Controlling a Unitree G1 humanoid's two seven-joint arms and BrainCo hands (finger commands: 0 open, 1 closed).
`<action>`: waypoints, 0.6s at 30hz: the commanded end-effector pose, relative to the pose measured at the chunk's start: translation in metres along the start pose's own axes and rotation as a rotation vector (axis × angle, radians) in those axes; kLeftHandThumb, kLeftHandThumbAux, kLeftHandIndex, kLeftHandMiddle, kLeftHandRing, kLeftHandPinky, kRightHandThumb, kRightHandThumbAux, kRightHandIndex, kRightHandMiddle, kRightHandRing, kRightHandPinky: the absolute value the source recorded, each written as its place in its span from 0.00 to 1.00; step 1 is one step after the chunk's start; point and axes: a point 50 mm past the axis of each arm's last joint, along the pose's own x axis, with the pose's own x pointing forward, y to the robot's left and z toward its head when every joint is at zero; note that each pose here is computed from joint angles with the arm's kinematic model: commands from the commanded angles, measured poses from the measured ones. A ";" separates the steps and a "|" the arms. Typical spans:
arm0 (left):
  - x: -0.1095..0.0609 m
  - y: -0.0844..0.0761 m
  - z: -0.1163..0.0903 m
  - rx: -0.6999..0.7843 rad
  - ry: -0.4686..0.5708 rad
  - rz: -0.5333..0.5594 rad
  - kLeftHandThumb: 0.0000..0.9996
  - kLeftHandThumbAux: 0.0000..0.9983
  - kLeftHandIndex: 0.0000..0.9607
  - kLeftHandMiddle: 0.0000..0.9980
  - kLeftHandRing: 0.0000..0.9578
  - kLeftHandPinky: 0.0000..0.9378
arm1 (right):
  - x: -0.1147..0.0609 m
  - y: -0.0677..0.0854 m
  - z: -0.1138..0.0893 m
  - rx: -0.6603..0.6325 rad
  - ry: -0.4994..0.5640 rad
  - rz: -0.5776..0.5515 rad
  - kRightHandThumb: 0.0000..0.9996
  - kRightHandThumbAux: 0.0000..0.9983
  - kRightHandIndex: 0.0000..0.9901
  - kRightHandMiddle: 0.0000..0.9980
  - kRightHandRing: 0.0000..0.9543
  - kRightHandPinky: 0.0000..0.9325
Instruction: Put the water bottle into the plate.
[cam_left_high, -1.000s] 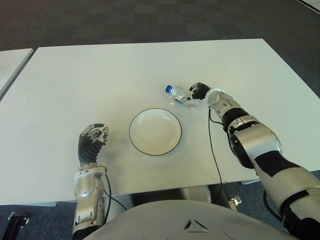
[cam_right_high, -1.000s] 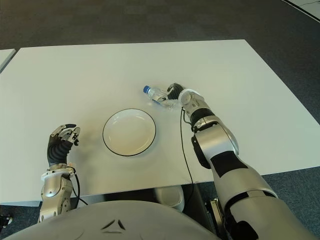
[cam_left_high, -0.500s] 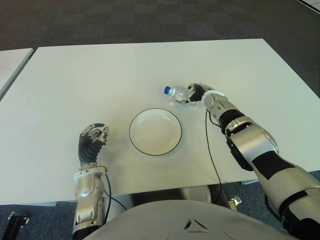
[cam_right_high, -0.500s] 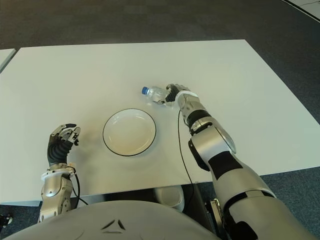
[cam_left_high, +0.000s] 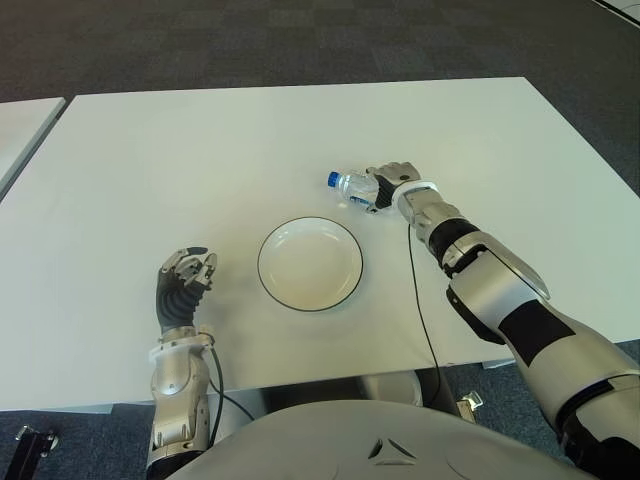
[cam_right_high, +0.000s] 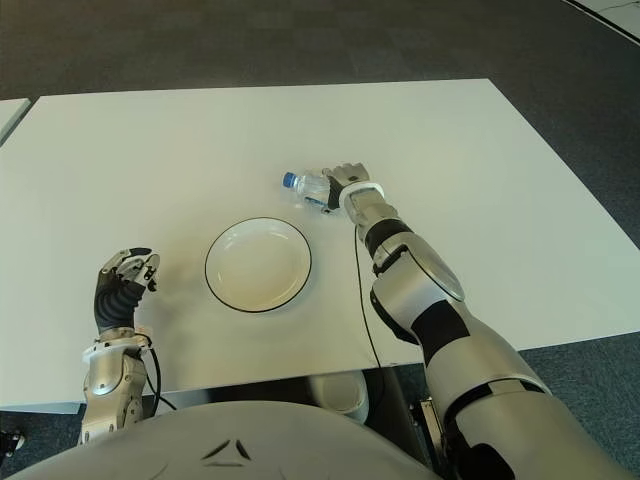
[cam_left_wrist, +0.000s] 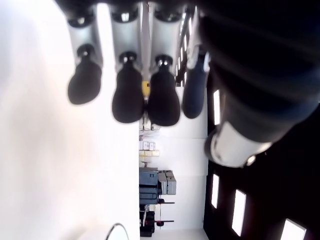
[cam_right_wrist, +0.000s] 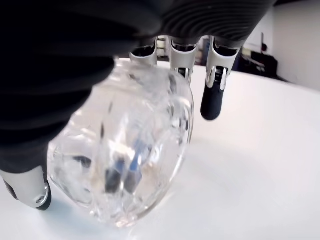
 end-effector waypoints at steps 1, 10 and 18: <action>-0.002 0.001 -0.003 -0.009 0.012 0.014 0.70 0.72 0.45 0.76 0.77 0.79 | -0.005 0.025 0.009 -0.191 -0.027 0.064 0.16 0.68 0.01 0.02 0.04 0.08; -0.004 0.002 -0.003 -0.018 0.035 0.035 0.70 0.72 0.45 0.73 0.75 0.75 | -0.005 0.028 0.017 -0.418 -0.068 0.054 0.14 0.70 0.00 0.02 0.03 0.05; -0.005 0.004 -0.001 -0.027 0.050 0.062 0.70 0.72 0.45 0.72 0.74 0.75 | -0.008 0.039 0.019 -0.442 -0.072 0.096 0.14 0.70 0.00 0.03 0.04 0.08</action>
